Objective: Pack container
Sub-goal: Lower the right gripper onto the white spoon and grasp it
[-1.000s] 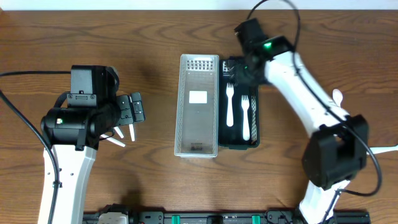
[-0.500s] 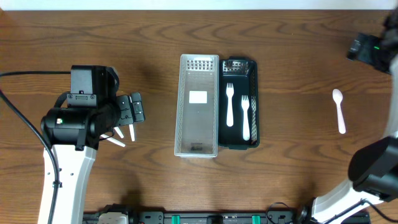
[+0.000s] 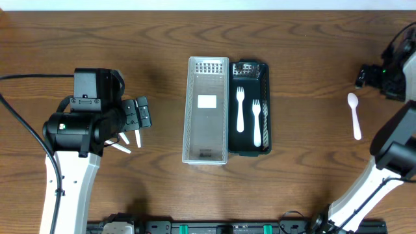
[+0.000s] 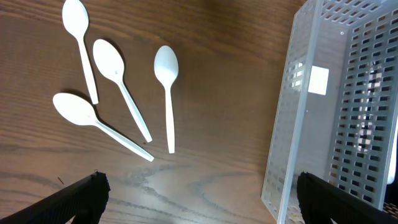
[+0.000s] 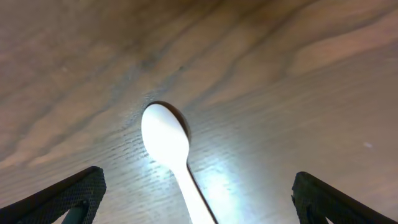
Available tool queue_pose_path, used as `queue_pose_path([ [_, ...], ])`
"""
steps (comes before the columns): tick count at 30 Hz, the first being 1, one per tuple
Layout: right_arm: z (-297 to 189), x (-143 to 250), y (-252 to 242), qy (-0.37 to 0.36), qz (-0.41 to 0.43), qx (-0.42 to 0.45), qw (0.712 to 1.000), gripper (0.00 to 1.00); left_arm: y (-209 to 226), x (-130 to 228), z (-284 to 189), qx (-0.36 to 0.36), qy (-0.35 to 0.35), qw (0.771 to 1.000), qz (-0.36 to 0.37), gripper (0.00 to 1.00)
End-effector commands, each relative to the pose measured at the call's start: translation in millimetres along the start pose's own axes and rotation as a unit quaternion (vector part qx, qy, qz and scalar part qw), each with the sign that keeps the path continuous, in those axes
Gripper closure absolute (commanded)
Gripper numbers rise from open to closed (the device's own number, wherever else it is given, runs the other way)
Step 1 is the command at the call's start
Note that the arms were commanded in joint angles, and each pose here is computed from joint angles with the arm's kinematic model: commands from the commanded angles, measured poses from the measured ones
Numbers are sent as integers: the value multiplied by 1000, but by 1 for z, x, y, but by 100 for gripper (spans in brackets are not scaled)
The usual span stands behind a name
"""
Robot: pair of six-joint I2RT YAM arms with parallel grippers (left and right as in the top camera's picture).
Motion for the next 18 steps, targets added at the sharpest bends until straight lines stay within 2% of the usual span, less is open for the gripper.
queue_pose_path([
  [1, 22, 5, 9, 28, -19, -17, 999, 1, 0, -4, -2, 0, -5, 1000, 7, 2],
  [6, 47, 16, 12, 66, -19, -27, 997, 1, 0, -4, -2, 0, -5, 1000, 7, 2],
  [18, 66, 18, 19, 79, -27, -43, 996, 1, 0, -4, -2, 0, -5, 1000, 7, 2],
])
Point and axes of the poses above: each gripper's point midway between its finger pads, its own z axis out along the fingers, its own y axis along the line the jaws close on, x = y × z, the point moved 3 cm from there along -z, back along the fingers, and after that the axes turned 10 degrees about -z, right-handed, at the moved point
